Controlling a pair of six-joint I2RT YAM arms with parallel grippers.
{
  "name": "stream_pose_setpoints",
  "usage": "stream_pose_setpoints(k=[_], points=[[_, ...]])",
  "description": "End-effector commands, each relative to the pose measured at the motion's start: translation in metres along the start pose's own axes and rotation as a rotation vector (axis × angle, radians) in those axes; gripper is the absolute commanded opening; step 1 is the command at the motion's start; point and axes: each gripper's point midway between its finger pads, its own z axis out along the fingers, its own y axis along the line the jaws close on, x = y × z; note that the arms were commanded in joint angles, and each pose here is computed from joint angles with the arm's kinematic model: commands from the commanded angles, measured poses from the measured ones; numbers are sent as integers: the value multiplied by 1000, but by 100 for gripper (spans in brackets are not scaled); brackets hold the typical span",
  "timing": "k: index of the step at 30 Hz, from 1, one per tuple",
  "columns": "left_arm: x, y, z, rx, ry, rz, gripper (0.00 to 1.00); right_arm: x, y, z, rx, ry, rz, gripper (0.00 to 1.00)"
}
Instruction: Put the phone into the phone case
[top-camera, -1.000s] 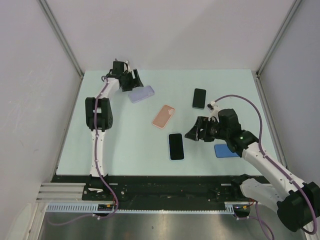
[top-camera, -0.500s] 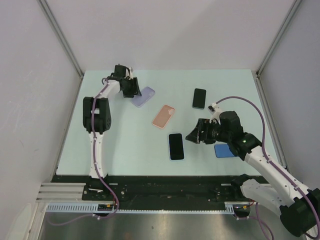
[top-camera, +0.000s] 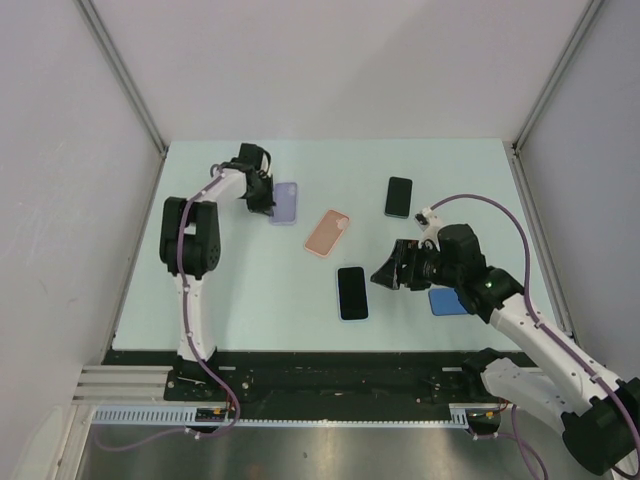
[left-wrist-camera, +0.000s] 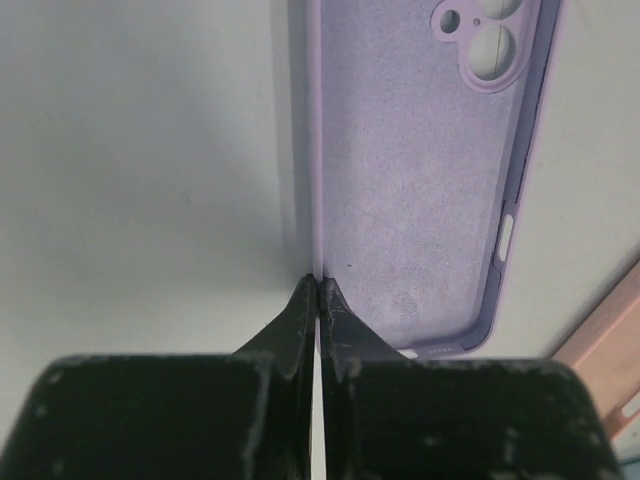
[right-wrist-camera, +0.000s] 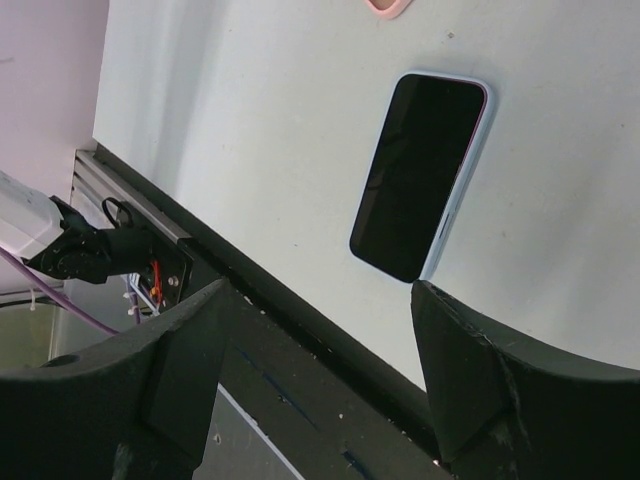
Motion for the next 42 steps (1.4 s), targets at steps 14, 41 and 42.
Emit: stream_pose_setpoints(k=[14, 41, 42], points=[[136, -28, -96, 20, 25, -92, 0, 13, 0, -6, -25, -34, -8, 77], [184, -85, -187, 339, -202, -55, 69, -18, -74, 114, 142, 19, 23, 54], [181, -92, -189, 374, -216, -48, 69, -14, -76, 121, 137, 47, 28, 54]])
